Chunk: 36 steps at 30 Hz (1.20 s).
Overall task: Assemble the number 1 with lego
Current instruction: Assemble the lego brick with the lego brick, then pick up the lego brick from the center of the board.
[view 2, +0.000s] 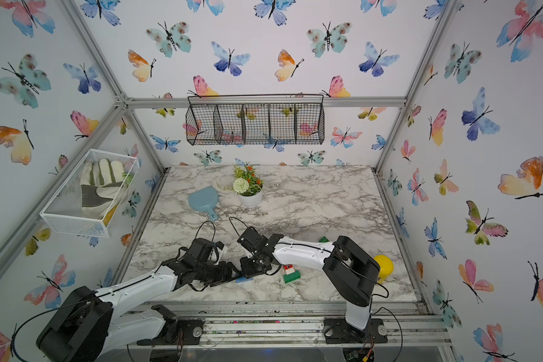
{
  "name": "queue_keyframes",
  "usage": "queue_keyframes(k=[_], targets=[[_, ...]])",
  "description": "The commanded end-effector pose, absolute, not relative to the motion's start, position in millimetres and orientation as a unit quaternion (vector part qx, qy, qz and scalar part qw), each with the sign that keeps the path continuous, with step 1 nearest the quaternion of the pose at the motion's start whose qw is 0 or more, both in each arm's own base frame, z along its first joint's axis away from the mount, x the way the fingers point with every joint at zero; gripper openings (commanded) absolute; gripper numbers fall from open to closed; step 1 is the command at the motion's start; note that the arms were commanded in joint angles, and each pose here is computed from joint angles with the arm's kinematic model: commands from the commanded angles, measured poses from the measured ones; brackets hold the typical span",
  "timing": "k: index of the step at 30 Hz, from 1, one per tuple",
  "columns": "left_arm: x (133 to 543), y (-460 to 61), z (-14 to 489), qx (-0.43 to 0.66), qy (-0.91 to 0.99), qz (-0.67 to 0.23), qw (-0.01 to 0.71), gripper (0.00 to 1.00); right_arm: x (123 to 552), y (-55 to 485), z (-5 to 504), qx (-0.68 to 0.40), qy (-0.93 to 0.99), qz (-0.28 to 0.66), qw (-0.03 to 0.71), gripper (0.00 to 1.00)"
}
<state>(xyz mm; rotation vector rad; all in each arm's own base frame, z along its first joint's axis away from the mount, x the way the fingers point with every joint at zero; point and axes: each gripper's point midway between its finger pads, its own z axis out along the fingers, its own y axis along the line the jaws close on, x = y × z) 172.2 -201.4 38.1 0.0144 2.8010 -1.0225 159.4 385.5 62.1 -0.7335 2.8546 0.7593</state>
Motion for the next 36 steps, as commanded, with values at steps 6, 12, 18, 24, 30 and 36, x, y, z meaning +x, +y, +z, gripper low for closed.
queue_keyframes(k=[6, 12, 18, 24, 30, 36], targets=[[189, -205, 85, 0.017, 0.922, -0.361, 0.140, 0.77, 168, 381, 118, -0.250, 0.915, 0.293, 0.122, 0.43], [206, -193, 107, -0.013, 0.915, -0.349, 0.200, 0.77, 213, 304, 125, -0.205, 0.943, 0.170, 0.202, 0.41], [225, -167, 119, -0.082, 0.909, -0.313, 0.264, 0.79, 250, 221, 109, -0.155, 0.962, 0.059, 0.217, 0.45], [229, -159, 126, -0.115, 0.896, -0.318, 0.288, 0.78, 269, 226, 98, -0.257, 0.937, 0.053, 0.230, 0.55], [226, -150, 129, -0.122, 0.895, -0.308, 0.299, 0.78, 293, 228, 93, -0.416, 0.873, -0.017, 0.255, 0.57], [226, -150, 131, -0.128, 0.887, -0.319, 0.308, 0.77, 300, 216, 69, -0.469, 0.854, -0.056, 0.219, 0.57]])
